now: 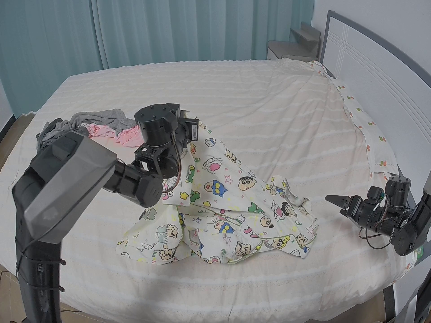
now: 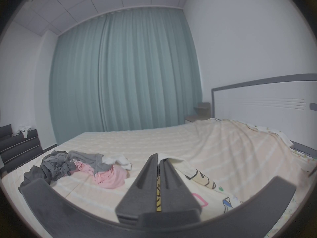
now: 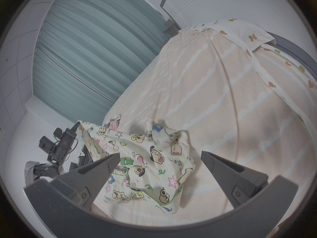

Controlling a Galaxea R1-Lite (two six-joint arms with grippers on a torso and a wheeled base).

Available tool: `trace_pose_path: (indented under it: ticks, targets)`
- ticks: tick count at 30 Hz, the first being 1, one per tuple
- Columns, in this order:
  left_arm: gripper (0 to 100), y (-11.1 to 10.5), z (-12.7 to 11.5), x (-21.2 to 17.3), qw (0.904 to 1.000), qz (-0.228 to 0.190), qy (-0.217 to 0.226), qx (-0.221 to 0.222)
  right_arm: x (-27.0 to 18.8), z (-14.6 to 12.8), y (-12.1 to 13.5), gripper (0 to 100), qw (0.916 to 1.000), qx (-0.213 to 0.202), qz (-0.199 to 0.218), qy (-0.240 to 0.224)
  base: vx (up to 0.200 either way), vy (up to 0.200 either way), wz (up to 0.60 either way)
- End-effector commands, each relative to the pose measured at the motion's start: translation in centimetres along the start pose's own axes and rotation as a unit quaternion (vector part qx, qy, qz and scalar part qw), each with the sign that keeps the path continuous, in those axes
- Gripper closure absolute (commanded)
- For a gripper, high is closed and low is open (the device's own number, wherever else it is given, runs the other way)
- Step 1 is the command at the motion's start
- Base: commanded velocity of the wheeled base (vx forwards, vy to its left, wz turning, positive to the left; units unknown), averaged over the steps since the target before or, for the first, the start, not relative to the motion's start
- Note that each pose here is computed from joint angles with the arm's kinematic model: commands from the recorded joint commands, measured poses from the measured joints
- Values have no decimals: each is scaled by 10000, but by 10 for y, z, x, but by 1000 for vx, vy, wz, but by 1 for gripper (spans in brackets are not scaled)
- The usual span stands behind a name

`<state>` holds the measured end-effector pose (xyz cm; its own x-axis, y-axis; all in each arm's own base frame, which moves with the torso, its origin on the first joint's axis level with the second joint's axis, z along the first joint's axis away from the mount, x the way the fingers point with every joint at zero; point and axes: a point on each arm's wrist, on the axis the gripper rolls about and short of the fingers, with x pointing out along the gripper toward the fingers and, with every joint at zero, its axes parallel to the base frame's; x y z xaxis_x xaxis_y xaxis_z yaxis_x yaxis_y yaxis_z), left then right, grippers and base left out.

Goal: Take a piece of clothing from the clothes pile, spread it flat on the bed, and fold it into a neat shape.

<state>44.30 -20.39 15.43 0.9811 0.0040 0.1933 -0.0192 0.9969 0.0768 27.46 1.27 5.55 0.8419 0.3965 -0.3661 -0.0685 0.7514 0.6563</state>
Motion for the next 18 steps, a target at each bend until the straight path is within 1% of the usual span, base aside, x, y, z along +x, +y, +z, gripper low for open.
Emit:
trace_pose_path:
  ticks: [1, 3, 6, 7, 8, 11, 15, 18]
  targets:
    - [100, -5, -66, 45, 9982, 571, 103, 162, 0, -6, 2, 0, 10000, -23, 64, 37, 0, 0, 0]
    - [100, -5, -70, 51, 9972, 684, 205, 206, 0, -5, 2, 0, 10000, -32, 77, 19, 0, 0, 0]
    - [100, -6, -73, 56, 9967, 742, 230, 225, 0, -5, 2, 0, 10000, -32, 83, 24, 0, 0, 0]
    - [100, -6, -89, 56, 9955, 725, 488, 361, 0, -5, 2, 0, 10000, -26, 75, 35, 0, 0, 0]
    - [0, -6, -94, 55, 9950, 718, 570, 403, 0, -5, 2, 0, 10000, -26, 75, 35, 0, 0, 0]
    - [0, -8, -109, 54, 9925, 664, 864, 549, 0, -5, 2, 0, 10000, -29, 79, 30, 0, 0, 0]
    - [0, -10, -124, 52, 9907, 634, 1030, 620, 0, -5, 2, 0, 10000, -29, 79, 30, 0, 0, 0]
    - [0, -8, -120, 53, 9907, 702, 998, 597, -1, -7, 2, 0, 10000, -17, 62, 53, 0, 0, 0]
